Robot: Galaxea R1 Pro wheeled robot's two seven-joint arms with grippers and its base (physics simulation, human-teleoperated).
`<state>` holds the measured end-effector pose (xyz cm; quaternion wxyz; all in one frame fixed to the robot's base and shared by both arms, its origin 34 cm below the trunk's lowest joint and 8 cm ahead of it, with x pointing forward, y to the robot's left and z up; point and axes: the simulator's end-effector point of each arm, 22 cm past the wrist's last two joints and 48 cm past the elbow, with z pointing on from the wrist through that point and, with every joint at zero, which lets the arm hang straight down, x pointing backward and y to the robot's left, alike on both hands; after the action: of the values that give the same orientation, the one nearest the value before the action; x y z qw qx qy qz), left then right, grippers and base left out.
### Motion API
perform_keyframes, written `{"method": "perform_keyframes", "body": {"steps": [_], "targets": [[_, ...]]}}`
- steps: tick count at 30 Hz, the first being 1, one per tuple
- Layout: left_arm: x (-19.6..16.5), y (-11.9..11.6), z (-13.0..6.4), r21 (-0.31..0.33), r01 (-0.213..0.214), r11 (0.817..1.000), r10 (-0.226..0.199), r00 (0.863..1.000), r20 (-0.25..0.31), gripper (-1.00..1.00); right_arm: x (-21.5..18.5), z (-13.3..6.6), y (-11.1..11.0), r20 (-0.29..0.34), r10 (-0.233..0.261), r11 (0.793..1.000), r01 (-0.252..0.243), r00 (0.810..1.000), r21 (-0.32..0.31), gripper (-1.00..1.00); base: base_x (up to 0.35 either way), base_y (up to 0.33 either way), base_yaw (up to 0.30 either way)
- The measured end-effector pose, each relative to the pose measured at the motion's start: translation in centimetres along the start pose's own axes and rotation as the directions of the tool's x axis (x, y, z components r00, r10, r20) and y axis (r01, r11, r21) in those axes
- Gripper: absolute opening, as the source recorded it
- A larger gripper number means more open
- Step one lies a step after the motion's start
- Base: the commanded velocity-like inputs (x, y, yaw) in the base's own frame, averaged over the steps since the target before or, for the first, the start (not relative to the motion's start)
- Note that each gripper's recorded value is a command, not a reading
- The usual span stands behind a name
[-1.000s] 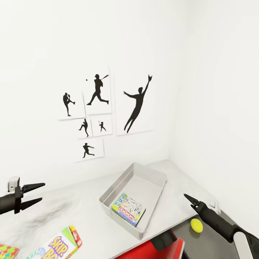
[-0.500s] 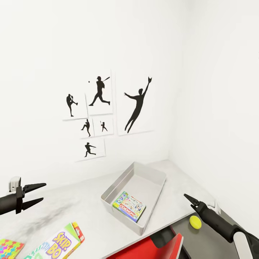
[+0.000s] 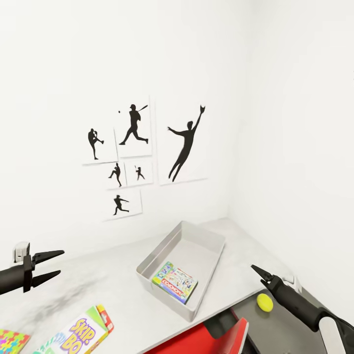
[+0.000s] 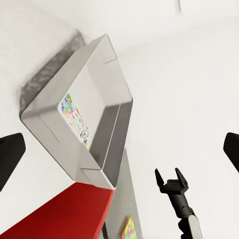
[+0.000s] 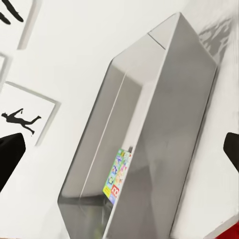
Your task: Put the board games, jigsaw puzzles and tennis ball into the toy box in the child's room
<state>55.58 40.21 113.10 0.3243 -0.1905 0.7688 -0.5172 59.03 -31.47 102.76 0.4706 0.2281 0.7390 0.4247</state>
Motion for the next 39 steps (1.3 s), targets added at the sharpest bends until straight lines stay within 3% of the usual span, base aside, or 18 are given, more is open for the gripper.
{"method": "perform_keyframes", "body": {"steps": [10, 39], "targets": [[0.04, 0.01, 0.1, 0.002, 0.002, 1.0, -0.002, 1.0, -0.001, 1.0, 0.0, 0.02, -0.06, 0.0, 0.0, 1.0, 0.0, 1.0, 0.001, 1.0, -0.124, 0.039, -0.236], [-0.24, -0.07, -0.06, 0.003, 0.0, 1.0, 0.0, 1.0, 0.007, 1.0, 0.05, 0.01, -0.27, -0.002, -0.003, 1.0, 0.003, 1.0, 0.009, 1.0, -0.28, 0.142, -0.26]]}}
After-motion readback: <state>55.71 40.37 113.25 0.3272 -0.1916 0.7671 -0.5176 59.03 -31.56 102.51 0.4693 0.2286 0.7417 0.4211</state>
